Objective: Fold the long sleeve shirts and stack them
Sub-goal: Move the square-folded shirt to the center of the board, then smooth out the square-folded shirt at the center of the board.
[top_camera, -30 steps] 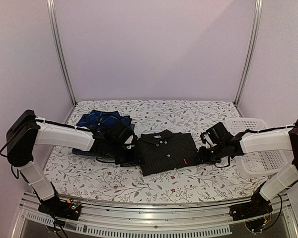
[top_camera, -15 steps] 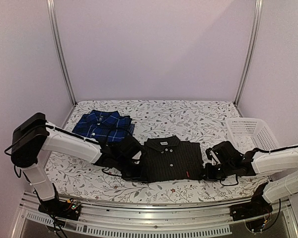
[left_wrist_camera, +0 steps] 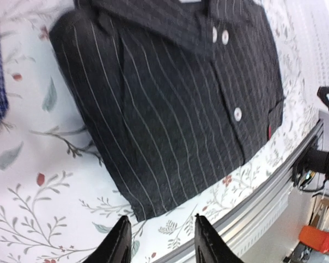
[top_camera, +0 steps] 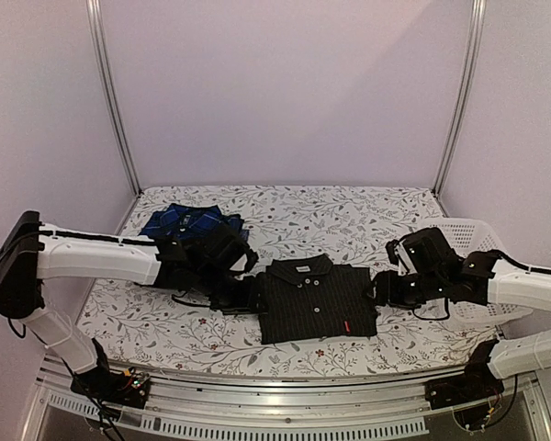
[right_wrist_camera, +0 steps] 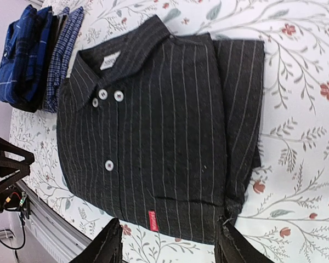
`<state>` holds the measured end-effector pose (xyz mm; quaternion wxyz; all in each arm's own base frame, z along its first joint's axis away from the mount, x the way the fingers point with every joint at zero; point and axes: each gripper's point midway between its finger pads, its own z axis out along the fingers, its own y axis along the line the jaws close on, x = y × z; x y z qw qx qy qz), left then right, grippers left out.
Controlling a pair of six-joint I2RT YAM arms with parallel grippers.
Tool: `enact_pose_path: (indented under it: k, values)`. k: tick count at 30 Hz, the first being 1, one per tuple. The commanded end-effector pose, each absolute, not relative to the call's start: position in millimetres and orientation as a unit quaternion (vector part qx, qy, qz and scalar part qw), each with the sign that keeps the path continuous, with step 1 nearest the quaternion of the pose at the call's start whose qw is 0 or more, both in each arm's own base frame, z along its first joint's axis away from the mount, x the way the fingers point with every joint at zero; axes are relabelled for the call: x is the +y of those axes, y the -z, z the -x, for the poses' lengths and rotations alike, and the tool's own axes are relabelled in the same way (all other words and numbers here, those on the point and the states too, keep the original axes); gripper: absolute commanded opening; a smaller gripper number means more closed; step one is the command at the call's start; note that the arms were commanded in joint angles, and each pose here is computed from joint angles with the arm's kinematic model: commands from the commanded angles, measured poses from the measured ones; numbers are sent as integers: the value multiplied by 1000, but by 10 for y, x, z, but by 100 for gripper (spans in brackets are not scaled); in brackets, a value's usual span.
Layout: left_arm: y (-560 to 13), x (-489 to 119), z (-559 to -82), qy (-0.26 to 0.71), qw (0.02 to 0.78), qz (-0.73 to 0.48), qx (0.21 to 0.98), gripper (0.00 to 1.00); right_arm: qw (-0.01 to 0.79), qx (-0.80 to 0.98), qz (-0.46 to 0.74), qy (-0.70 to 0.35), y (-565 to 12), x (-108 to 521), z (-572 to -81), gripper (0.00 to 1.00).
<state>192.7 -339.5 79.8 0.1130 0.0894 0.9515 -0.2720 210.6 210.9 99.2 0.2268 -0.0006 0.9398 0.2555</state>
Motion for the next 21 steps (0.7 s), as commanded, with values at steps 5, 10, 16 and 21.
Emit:
enact_pose_path:
  k: [5,10,16,21]
  values:
    - [-1202,-3304,-2995,236,204,-87,946,43,278,926,37,-253,-1219,2290,-2784,53]
    - [-1056,-3452,-3422,211,205,-96,951,45,276,922,50,-267,-1123,2415,-3049,52]
    - [-775,-3555,-3617,205,185,-93,957,45,255,924,50,-279,-852,2465,-3240,51]
    - [-648,-3675,-3654,217,170,-96,956,44,256,924,43,-280,-712,2478,-3423,51]
